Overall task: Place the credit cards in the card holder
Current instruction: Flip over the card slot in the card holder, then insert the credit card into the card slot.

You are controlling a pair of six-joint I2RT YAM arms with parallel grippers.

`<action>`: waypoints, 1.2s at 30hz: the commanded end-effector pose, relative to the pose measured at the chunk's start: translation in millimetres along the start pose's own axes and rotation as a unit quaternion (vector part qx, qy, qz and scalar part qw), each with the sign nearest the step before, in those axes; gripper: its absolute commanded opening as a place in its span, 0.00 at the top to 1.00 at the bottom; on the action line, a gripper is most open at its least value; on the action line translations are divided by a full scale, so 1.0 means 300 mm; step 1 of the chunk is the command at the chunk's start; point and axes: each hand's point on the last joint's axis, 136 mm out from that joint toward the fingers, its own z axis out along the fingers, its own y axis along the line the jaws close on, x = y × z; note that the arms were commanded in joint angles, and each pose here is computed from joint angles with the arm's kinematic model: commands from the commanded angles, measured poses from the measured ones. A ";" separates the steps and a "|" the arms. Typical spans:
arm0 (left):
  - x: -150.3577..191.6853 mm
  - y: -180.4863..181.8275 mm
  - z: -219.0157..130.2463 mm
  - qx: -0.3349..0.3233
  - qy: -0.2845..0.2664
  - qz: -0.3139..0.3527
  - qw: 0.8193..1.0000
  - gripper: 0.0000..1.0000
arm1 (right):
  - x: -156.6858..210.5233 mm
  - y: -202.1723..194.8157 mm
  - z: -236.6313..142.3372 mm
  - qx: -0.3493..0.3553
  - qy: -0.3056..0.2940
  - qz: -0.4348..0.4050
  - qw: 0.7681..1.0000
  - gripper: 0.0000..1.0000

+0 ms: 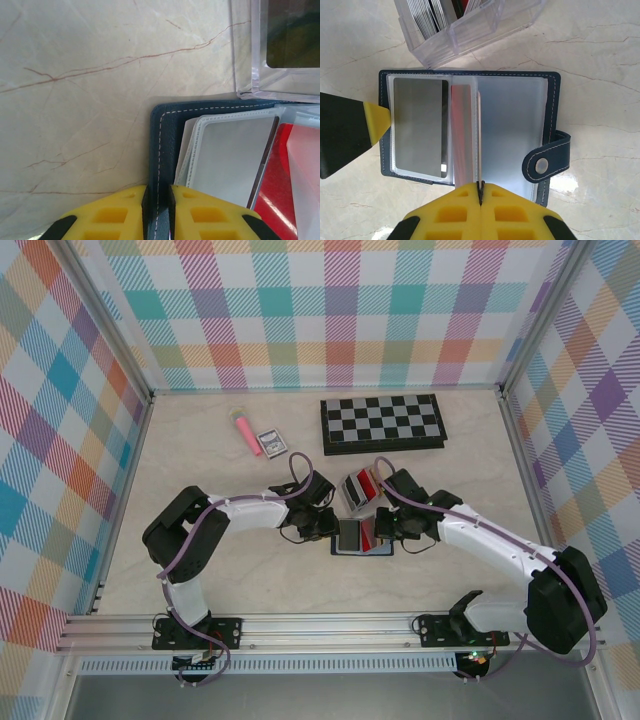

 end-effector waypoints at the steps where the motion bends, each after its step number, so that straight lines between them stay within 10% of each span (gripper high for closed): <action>1: 0.030 0.021 0.023 -0.020 0.010 0.012 1.000 0.80 | -0.043 0.063 -0.036 -0.041 -0.022 -0.013 0.999 0.97; 15: 0.011 0.013 -0.033 -0.032 -0.011 0.022 0.999 0.69 | -0.041 0.074 -0.019 -0.043 -0.010 -0.009 0.999 0.96; 30: 0.026 0.047 -0.014 -0.052 -0.001 0.020 0.998 0.76 | -0.082 -0.109 -0.115 0.104 -0.066 0.010 0.992 0.96; 36: 0.033 0.057 -0.007 -0.051 0.000 0.017 0.999 0.76 | -0.081 0.041 -0.121 -0.035 -0.073 -0.007 0.997 0.96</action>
